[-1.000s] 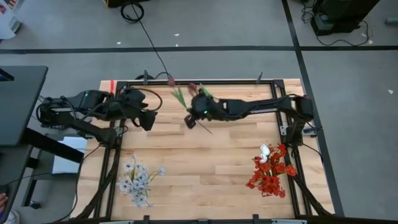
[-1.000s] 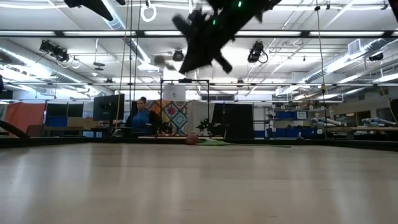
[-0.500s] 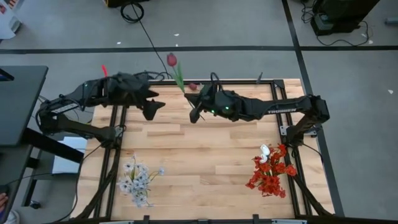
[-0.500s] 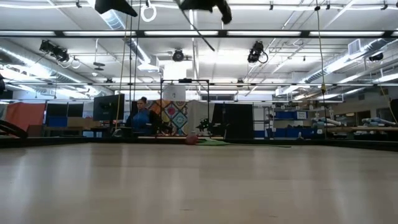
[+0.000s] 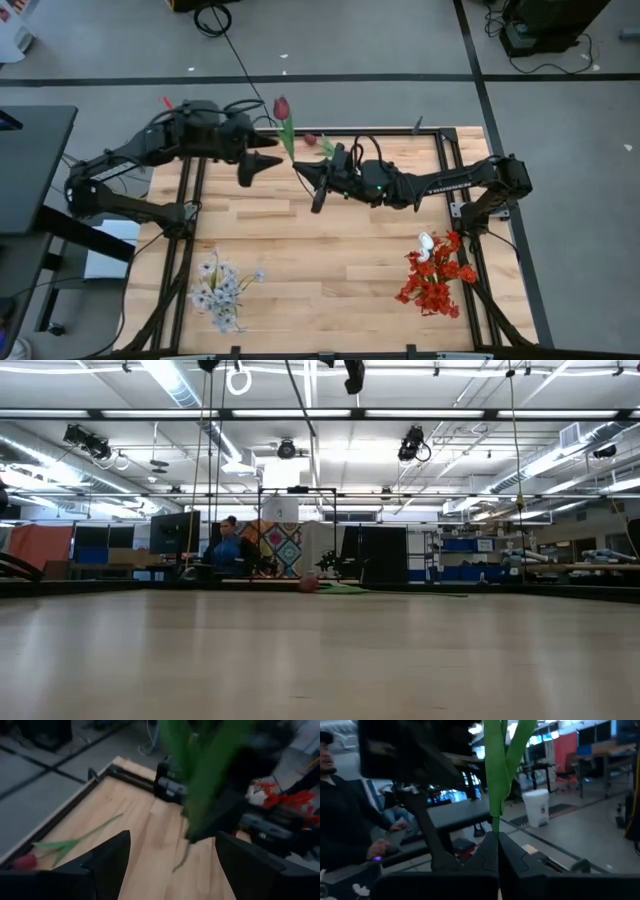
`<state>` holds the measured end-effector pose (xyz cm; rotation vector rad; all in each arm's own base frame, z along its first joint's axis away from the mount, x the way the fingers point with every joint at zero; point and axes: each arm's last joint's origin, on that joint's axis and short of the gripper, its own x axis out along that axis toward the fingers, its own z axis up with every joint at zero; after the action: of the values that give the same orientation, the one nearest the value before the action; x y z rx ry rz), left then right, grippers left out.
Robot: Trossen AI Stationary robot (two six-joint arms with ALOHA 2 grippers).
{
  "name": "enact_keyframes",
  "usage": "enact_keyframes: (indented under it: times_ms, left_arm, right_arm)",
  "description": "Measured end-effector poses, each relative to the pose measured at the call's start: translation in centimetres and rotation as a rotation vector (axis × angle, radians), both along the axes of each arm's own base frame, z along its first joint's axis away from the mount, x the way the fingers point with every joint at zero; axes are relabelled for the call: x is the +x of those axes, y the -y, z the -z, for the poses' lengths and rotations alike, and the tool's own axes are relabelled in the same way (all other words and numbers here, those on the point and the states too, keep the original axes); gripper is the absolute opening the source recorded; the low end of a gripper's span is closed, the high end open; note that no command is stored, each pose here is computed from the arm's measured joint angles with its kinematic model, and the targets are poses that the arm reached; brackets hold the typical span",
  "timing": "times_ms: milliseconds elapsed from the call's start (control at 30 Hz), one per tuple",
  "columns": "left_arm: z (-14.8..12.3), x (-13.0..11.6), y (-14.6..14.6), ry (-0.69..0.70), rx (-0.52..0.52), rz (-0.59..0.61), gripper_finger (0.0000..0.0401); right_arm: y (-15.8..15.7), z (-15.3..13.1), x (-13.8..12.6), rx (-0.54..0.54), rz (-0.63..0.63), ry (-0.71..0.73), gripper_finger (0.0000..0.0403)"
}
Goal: Sort flowers into vase by color
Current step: Put the bottom red flower into the transparent vase
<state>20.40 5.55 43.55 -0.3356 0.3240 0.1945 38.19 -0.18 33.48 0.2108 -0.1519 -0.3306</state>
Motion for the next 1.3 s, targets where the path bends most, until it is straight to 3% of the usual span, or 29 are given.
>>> enact_keyframes:
  times_ms: [133,367,467,700,900,1067,1300]
  left_arm:
    - [0.5,1.7,-0.4,0.013,-0.015,0.04,0.0297]
    - [-0.1,2.6,-0.6,0.095,0.018,0.044,0.0279]
    - [-0.2,2.5,-0.8,0.096,0.031,0.038,0.0236]
    - [-0.2,2.3,-1.4,0.096,0.032,0.013,0.0094]
    - [0.0,2.2,-1.4,0.071,0.084,0.026,0.0011]
    - [0.3,1.4,-1.1,0.002,0.141,0.052,0.0011]
    - [0.2,-0.1,-0.7,-0.037,0.181,0.054,0.0009]
  right_arm:
    - [0.0,-0.1,0.0,-0.012,0.003,0.007,0.0]
    - [0.0,-0.1,0.0,-0.031,0.013,-0.003,0.0]
    - [0.0,-0.1,0.0,-0.031,0.018,-0.002,0.0]
    - [0.0,-0.1,0.0,-0.043,0.018,-0.011,0.0009]
    - [0.1,-0.1,-0.4,-0.028,0.053,-0.054,0.0037]
    - [0.1,-1.5,-3.1,0.056,0.044,-0.172,0.0079]
    - [0.0,-4.7,-9.9,0.093,-0.115,-0.341,0.01]
